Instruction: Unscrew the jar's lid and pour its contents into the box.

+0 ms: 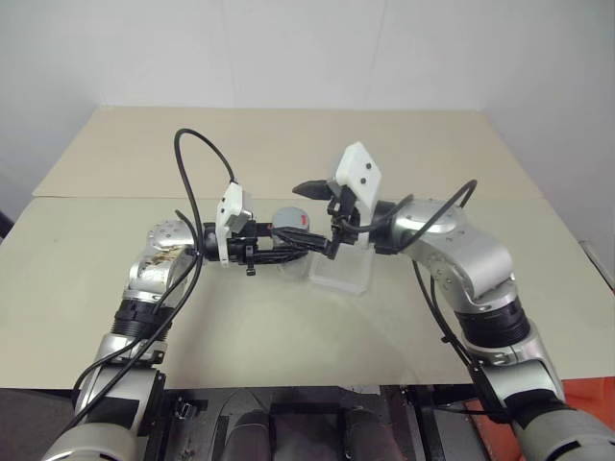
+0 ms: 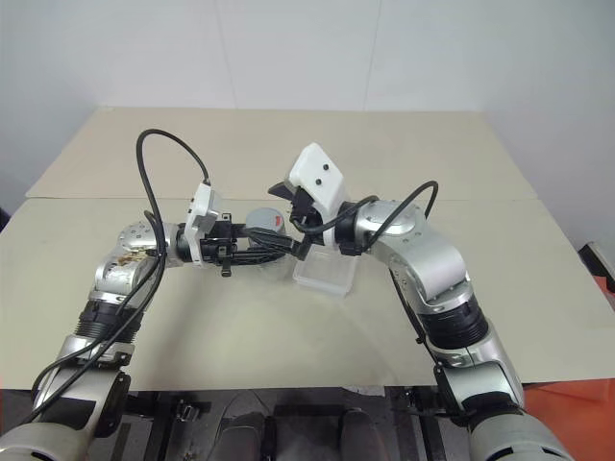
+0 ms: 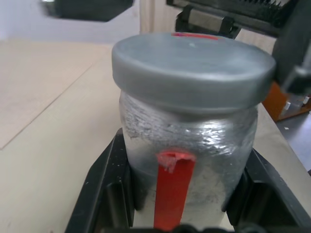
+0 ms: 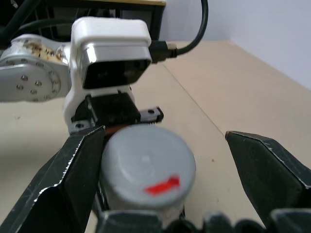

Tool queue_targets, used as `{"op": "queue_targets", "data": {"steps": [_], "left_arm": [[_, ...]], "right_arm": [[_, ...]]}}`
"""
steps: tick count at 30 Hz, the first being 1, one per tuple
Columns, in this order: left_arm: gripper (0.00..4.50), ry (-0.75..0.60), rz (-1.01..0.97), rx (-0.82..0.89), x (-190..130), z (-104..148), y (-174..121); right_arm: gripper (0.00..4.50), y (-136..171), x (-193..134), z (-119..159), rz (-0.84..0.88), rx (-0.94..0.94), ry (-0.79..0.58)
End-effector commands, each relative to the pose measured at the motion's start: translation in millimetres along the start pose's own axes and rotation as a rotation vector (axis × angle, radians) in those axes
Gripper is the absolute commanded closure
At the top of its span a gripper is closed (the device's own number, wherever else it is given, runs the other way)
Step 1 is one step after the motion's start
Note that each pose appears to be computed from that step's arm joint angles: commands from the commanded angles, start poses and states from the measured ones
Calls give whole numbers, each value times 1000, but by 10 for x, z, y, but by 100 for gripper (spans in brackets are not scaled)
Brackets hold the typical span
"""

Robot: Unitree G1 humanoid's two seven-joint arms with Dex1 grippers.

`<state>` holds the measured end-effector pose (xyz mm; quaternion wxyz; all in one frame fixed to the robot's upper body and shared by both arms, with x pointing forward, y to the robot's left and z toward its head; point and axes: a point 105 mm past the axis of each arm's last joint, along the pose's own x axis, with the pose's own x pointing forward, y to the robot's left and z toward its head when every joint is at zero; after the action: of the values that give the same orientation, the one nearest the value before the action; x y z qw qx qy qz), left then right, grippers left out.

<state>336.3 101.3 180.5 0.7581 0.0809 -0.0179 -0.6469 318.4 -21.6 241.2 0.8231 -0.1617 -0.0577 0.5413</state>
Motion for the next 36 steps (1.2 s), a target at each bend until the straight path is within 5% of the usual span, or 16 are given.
{"op": "queue_targets", "data": {"steps": [1,21,36], "left_arm": [[259,-39,-31,72,-37,188,-54],[259,-32,-29,57,-22,150,-26],[259,-64,-35,69,137,207,44]], "right_arm": [[2,-261,-234,36,-132,-26,0],[2,-161,-473,183,-79,-40,-70],[2,34,66,256,0,-78,-65]]}}
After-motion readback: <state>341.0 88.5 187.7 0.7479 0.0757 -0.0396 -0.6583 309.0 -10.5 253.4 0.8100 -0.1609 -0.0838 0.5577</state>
